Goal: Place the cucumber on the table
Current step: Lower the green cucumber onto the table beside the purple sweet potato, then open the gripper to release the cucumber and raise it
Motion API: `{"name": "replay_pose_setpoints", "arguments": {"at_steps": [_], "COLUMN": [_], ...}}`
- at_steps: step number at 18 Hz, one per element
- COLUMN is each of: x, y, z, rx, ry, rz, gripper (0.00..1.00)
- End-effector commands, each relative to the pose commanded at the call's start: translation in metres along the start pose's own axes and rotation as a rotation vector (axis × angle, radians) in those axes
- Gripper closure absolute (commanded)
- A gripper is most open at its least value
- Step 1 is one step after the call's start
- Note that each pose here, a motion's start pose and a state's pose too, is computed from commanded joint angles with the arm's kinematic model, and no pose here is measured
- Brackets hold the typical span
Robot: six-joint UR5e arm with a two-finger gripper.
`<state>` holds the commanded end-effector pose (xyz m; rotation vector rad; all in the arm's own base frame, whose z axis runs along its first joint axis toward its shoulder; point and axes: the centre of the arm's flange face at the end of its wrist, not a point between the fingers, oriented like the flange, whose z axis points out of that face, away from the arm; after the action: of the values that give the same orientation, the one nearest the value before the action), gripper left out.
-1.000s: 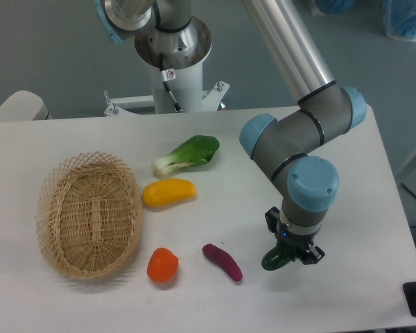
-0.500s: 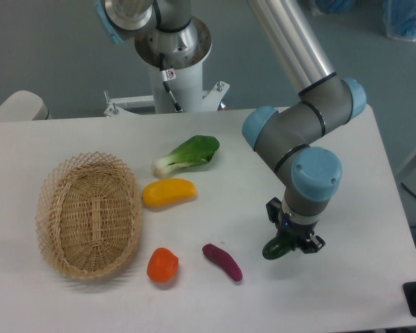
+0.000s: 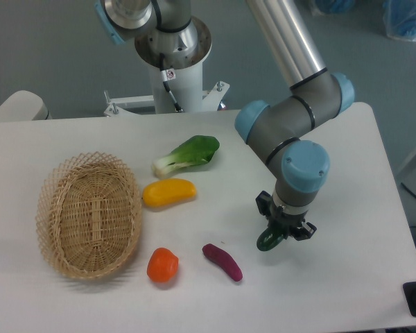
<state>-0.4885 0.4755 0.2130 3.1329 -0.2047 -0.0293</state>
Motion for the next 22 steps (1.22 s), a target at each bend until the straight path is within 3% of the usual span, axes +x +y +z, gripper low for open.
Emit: {"name": "replay_pose_setpoints", "arguments": {"at_steps": [6, 8, 9, 11, 19, 22], "x": [0.015, 0.015, 0.014, 0.013, -0.001, -0.007], "y": [-0.026, -0.026, -0.027, -0.025, -0.018, -0.018], "z": [0.016, 0.017, 0.017, 0.017, -0.017, -0.03], "rx": [-0.012, -0.015, -0.015, -0.014, 0.009, 0.0], "ry": [-0.014, -0.012, -0.012, -0.012, -0.053, -0.04], "rz": [-0.031, -0.029, -0.032, -0.039, -0.04, 0.023], "gripper": [0.72, 0.57, 0.45, 0.0, 0.0, 0.0]}}
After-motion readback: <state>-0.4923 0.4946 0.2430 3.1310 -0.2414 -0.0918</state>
